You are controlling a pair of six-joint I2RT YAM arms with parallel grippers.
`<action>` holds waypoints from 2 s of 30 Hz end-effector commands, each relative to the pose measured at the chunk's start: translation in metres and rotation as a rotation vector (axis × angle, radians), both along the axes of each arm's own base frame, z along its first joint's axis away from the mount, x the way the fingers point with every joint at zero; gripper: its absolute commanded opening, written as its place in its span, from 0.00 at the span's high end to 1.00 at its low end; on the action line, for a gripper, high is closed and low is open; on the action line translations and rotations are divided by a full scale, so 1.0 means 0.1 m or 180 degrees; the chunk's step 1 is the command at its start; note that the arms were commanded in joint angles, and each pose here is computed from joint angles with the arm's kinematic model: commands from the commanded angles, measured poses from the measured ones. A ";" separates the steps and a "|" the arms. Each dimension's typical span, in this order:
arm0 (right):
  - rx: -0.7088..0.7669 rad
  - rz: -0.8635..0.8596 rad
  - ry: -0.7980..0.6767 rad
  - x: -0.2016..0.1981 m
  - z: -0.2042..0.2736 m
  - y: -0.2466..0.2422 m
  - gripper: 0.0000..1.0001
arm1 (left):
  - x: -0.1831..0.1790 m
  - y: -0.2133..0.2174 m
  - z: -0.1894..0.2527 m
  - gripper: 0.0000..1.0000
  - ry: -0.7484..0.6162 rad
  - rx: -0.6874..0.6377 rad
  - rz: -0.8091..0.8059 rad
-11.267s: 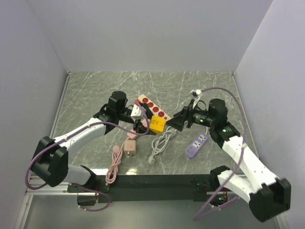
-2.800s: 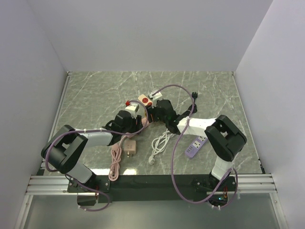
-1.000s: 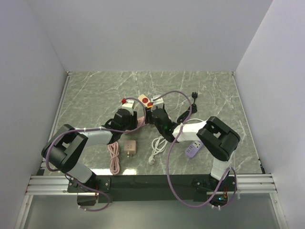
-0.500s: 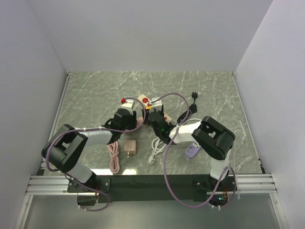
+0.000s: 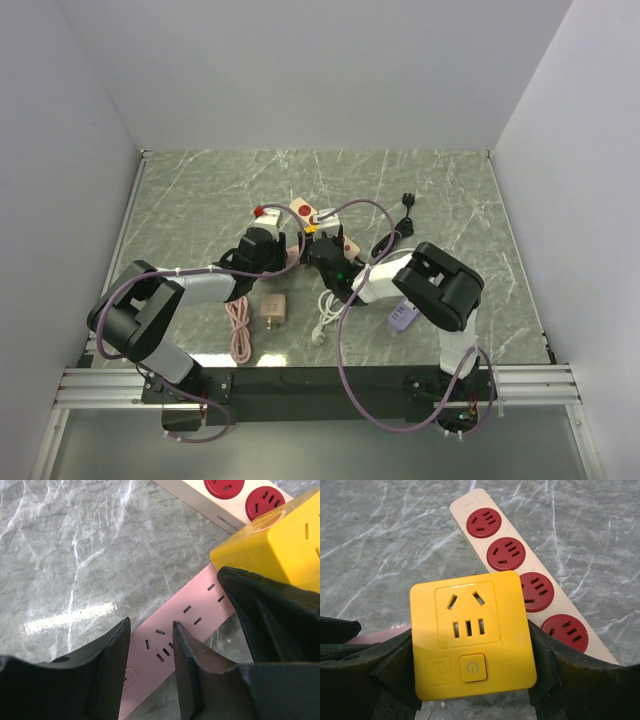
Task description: Insert the plug
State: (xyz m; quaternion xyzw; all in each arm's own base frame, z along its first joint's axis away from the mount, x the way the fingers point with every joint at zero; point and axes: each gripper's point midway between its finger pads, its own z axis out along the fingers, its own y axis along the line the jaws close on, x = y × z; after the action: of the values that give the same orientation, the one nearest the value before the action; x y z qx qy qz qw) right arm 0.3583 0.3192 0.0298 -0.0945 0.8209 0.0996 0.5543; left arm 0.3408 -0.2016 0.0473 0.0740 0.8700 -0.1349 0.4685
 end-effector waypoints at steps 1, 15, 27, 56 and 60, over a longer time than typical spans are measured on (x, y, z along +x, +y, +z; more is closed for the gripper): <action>-0.1537 0.0473 0.3031 -2.28 -2.11 -1.21 1.00 | -0.10 -0.01 -0.12 0.56 0.0187 0.0029 -0.0051; -0.1171 0.0649 0.2713 -1.85 -1.81 -0.88 1.00 | -0.10 -0.02 -0.14 0.59 0.0221 0.0051 -0.0068; -0.0878 0.0650 0.2312 -1.44 -1.39 -0.70 0.87 | -0.09 -0.02 -0.14 0.55 0.0226 0.0056 -0.0039; -0.0285 0.0755 0.1558 -1.01 -0.41 -0.52 0.01 | -0.09 -0.02 -0.16 0.52 0.0254 0.0075 -0.0039; -0.0186 0.0785 0.1483 -1.08 -0.13 -0.57 0.01 | -0.09 -0.01 -0.16 0.52 0.0251 0.0081 -0.0038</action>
State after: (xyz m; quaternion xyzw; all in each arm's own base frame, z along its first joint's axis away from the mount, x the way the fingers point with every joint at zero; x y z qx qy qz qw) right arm 0.2789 0.2857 0.0226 -0.1807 0.8901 0.1783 0.3784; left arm 0.3420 -0.2062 0.0470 0.0666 0.8729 -0.1429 0.4617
